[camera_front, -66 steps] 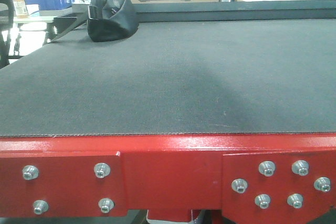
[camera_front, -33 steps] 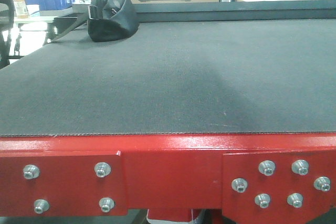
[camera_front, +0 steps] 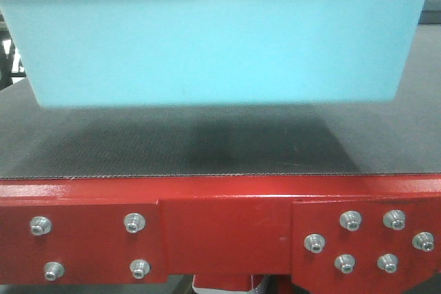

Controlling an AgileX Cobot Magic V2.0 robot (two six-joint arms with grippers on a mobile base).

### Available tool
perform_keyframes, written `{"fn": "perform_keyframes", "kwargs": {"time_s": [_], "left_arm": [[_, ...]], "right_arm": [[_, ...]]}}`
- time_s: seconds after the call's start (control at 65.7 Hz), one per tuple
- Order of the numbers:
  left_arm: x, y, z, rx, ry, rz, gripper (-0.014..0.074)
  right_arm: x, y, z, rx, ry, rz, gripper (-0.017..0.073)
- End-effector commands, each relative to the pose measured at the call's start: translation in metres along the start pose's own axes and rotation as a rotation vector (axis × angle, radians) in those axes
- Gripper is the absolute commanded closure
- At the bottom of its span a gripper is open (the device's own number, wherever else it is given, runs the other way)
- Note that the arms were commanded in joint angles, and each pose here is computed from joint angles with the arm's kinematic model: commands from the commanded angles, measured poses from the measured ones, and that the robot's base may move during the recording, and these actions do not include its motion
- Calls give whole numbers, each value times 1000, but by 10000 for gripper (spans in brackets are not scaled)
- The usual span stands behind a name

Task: Fetch blue bin and place on conveyor start
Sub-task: 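Lower the teal bin onto the dark conveyor belt with both grippers, then open both grippers and lift them off the bin rims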

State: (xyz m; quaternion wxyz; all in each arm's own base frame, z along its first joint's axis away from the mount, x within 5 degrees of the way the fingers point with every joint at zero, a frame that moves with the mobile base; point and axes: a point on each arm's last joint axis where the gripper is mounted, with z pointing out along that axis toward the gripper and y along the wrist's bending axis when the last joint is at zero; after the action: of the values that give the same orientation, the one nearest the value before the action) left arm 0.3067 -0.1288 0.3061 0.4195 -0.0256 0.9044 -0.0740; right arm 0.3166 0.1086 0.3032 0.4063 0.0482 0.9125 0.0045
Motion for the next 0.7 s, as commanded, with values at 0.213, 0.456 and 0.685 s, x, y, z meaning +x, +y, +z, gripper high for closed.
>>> {"fn": "perform_keyframes", "kwargs": {"time_s": [0.213,0.456,0.685], "left_arm": [[1,-4,35,87,-40,-22,704],[5,-5,46,75,-39,42,497],[1,6,45,-5,-1,25,112]], "right_arm": [[3,19,41,-138,-44,-10,724],[8,20,50,-127,-20,-15,314],[4,8,46,-73,-5,4,273]]}}
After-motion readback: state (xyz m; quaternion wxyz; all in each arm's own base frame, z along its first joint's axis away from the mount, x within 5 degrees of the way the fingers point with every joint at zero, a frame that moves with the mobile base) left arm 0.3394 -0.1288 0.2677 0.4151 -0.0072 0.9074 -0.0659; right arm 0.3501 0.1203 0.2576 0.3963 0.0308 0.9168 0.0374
